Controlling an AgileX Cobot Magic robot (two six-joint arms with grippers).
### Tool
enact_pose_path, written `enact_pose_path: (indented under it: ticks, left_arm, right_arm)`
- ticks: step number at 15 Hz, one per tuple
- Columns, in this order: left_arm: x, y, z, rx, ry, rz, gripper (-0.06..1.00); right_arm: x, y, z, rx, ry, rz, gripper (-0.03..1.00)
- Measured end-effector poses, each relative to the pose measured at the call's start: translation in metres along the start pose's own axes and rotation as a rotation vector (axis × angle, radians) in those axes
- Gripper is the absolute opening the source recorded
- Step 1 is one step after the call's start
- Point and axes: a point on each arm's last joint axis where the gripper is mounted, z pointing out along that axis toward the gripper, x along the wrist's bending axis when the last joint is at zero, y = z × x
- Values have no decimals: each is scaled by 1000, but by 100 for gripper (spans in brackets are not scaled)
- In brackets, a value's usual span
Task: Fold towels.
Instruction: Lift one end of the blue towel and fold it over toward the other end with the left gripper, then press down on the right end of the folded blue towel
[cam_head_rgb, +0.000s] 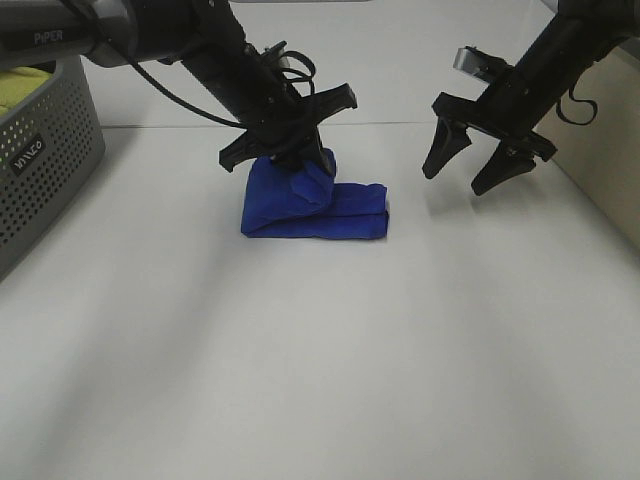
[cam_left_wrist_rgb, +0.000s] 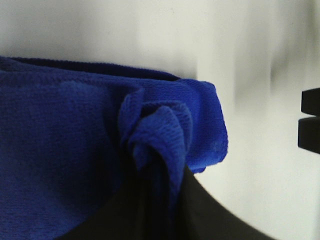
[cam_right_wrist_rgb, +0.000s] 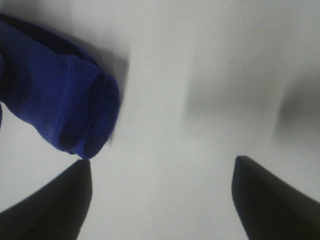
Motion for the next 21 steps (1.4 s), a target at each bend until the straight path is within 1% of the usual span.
enact_pose_path:
  ticks: [1, 2, 3, 5, 6, 8, 9, 11, 12, 13, 14, 15, 17, 19, 20, 21]
  left_arm:
    - [-1, 1, 0, -14, -8, -10, 22]
    - [-3, 3, 0, -33, -31, -34, 30]
    - [-6, 4, 0, -51, -65, -63, 38]
    - [-11, 5, 1, -53, -127, -120, 48]
    - [-14, 5, 0, -47, -157, -133, 51]
    - [-18, 4, 0, -40, -200, -120, 52]
    - [-19, 4, 0, -41, -210, -104, 52]
    - [-16, 13, -7, -68, -219, -59, 52]
    - [-11, 24, -17, -99, -225, -38, 52]
    - [-1, 37, -29, -125, -223, -24, 52]
    - [21, 61, -53, -181, -207, -12, 52]
    - [34, 71, -63, -203, -201, -28, 52]
    - [54, 82, -79, -207, -193, -55, 52]
    - [69, 86, -87, -181, -185, -79, 52]
    - [74, 86, -89, -169, -181, -85, 52]
    - [76, 86, -90, -158, -180, -88, 52]
  right_arm:
    - [0, 0, 0, 0, 1, 0, 75]
    - [0, 0, 0, 0, 2, 1, 75]
    - [0, 0, 0, -1, 4, 1, 75]
    - [1, 0, 0, 0, 8, 3, 75]
    - [1, 0, 0, 0, 8, 3, 75]
    - [3, 0, 0, -4, 28, 11, 75]
    - [4, 1, 0, -7, 47, 15, 75]
    - [12, 2, -5, -28, 117, 13, 75]
    - [20, 3, -11, -52, 174, 6, 75]
    - [30, 4, -19, -78, 236, -3, 75]
    - [61, 3, -24, -104, 365, -39, 75]
    - [79, 0, -19, -97, 410, -75, 75]
    - [116, -10, 5, -39, 456, -139, 75]
    - [140, -19, 34, 5, 477, -179, 75]
    - [145, -19, 47, 6, 489, -169, 75]
    - [142, -17, 61, -5, 497, -142, 75]
